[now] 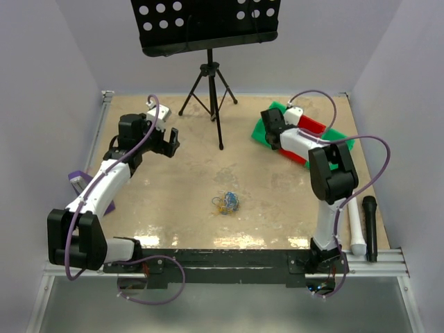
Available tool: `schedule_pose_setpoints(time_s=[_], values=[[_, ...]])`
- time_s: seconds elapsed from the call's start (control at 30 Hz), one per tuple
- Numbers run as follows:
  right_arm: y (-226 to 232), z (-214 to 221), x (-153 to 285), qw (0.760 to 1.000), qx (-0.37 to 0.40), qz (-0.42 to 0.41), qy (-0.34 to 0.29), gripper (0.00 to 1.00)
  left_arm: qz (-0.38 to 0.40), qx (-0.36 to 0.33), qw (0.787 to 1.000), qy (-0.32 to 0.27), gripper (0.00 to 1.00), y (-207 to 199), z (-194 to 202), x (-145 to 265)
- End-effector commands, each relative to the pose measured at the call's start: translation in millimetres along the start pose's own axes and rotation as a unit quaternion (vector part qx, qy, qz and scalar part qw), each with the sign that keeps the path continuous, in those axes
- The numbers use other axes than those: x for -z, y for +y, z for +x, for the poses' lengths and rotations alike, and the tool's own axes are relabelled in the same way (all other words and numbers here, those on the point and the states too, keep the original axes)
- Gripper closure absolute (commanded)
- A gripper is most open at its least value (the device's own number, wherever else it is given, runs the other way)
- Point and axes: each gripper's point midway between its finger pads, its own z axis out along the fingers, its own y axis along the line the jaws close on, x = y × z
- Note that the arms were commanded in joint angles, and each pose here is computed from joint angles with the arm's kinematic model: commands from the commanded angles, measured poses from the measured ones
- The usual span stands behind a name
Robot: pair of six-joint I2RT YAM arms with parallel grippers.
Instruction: Untangle the cables
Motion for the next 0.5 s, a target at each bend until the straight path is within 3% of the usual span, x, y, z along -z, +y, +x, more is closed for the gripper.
schedule_pose_setpoints(time_s=[0.0,0.47], values=[[8.9,17.8,43.6,0.999,-0.001,-0.043,0.004,0.81,-0.004,-0.002,1.000,-0.003,0.00,0.1,-2.3,4.0],[9.6,128.5,148.3,0.981,0.081,-0.159,0.070,0.77,-0.015,-0.011,1.000,-0.012,0.00,2.2,-11.5,13.8]])
